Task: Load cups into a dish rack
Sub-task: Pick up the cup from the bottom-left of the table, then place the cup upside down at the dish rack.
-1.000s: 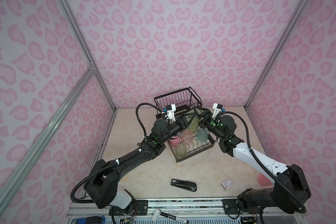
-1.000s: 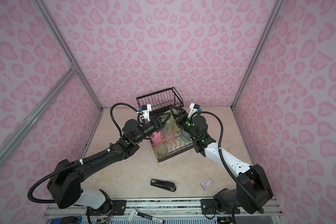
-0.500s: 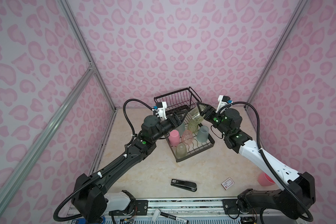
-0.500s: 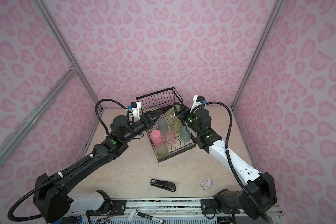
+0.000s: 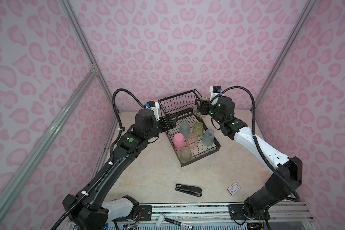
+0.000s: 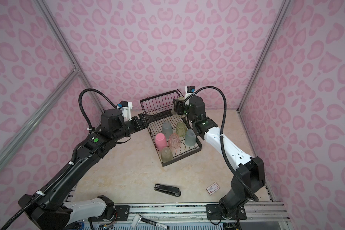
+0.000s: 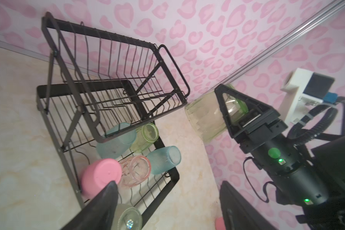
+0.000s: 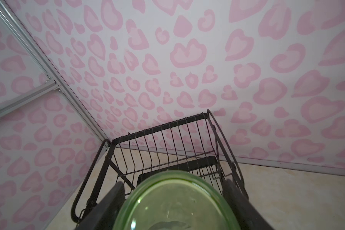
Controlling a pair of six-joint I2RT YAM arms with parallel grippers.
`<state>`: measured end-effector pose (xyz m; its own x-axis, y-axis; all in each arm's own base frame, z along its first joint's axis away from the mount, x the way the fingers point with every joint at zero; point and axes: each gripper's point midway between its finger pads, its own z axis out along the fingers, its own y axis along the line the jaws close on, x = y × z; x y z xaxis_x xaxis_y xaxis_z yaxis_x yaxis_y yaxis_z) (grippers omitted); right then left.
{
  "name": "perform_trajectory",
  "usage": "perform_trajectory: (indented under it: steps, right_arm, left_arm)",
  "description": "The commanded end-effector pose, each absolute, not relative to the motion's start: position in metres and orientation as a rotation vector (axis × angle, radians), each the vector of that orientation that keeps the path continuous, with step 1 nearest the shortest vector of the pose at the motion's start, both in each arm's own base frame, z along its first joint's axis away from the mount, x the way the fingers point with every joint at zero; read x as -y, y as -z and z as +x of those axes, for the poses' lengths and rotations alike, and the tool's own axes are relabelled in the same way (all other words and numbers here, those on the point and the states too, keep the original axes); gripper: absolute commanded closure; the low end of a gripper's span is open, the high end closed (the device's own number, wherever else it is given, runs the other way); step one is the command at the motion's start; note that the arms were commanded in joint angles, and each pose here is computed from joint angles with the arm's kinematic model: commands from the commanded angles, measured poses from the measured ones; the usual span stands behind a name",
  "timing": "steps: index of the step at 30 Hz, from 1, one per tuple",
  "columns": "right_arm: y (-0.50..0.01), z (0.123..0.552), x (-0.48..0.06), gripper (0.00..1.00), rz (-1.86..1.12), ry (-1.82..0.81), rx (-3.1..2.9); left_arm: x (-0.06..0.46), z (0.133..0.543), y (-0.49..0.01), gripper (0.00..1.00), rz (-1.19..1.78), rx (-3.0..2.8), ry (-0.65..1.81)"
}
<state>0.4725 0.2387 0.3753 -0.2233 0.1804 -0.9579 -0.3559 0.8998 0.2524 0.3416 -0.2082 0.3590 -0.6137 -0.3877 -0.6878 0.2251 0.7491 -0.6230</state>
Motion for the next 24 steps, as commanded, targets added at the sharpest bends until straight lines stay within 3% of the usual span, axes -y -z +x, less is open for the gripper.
perform_trajectory:
  steps: [1, 12, 24]
  right_arm:
    - [-0.378, 0.486, -0.245, 0.48, -0.224, -0.399, -1.692]
    - [-0.376, 0.531, -0.274, 0.49, -0.316, -0.359, -1.604]
    - [-0.366, 0.566, -0.292, 0.49, -0.355, -0.334, -1.558]
  left_arm:
    - [0.189, 0.343, -0.343, 0.18, -0.080, -2.141, 0.697]
    - [0.177, 0.363, -0.336, 0.18, 0.027, -2.163, 0.496]
    - [0.184, 0.379, -0.327, 0.18, 0.117, -2.138, 0.466]
